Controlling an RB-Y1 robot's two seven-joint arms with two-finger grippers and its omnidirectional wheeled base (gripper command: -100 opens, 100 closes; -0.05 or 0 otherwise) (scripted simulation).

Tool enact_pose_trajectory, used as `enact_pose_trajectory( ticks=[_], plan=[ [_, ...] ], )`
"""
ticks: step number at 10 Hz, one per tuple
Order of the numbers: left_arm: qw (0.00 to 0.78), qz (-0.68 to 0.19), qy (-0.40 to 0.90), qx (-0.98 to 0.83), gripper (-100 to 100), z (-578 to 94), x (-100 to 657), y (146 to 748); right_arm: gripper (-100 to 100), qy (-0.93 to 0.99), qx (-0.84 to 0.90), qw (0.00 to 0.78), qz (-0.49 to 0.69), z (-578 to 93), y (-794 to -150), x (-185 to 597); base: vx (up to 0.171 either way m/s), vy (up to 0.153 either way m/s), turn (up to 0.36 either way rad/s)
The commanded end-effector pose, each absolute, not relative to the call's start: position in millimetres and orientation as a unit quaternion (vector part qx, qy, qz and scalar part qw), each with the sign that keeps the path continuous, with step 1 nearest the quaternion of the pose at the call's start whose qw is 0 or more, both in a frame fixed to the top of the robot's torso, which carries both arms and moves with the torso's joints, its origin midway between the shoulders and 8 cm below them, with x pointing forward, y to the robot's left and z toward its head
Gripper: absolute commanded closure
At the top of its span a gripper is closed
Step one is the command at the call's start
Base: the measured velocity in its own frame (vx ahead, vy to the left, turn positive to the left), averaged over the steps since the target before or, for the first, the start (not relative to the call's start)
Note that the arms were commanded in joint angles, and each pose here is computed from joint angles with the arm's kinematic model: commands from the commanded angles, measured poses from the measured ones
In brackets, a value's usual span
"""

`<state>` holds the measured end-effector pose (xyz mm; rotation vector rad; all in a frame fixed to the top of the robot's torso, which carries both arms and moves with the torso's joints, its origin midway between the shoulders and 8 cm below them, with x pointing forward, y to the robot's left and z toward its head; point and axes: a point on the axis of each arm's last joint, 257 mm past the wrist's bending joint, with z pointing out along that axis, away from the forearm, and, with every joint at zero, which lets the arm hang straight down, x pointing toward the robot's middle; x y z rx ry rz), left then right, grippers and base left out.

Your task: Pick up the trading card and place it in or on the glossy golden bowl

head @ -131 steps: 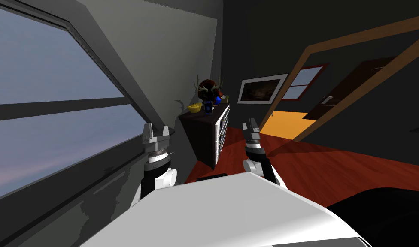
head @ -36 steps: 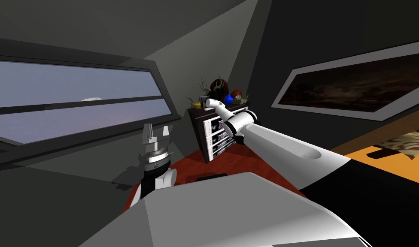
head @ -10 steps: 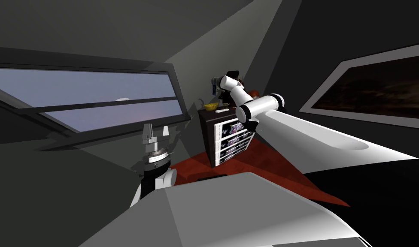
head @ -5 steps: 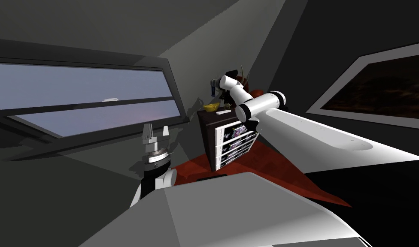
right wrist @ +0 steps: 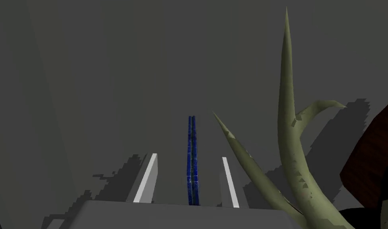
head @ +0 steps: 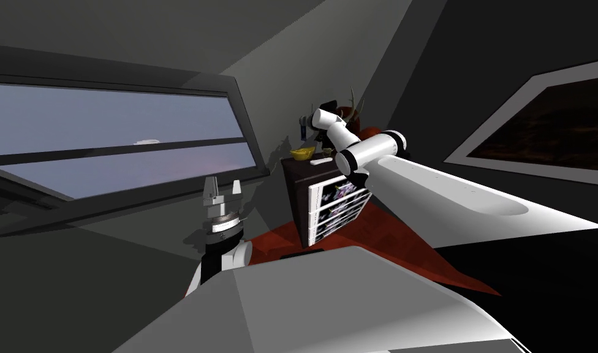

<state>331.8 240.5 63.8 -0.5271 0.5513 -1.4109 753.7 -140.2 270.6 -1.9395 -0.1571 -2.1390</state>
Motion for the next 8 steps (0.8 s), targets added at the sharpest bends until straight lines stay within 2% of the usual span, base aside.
enact_pose_trajectory(
  ticks=[1, 4, 5, 6, 8],
  plan=[
    [0.695, -0.632, 0.247, -0.236, 0, 63.8, 331.8, 240.5, -100, -0.054, -0.665, 0.125, -0.734, 270.6, -140.2, 753.7, -0.002, 0.007, 0.052],
    [0.695, -0.632, 0.247, -0.236, 0, 63.8, 331.8, 240.5, -100, -0.057, -0.666, 0.127, -0.733, 270.4, -134.0, 752.9, -0.004, 0.006, 0.003],
    [0.695, -0.632, 0.247, -0.236, 0, 63.8, 331.8, 240.5, 0, -0.057, -0.666, 0.127, -0.733, 270.5, -134.0, 752.9, 0.0, 0.0, 0.0],
    [0.695, -0.632, 0.247, -0.236, 0, 63.8, 331.8, 240.5, -100, -0.061, -0.663, 0.128, -0.735, 286.8, -131.6, 747.2, 0.002, 0.019, -0.014],
    [0.695, -0.632, 0.247, -0.236, 0, 63.8, 331.8, 240.5, -100, -0.062, -0.662, 0.128, -0.736, 294.9, -130.5, 744.2, 0.005, 0.022, -0.012]
  ],
)
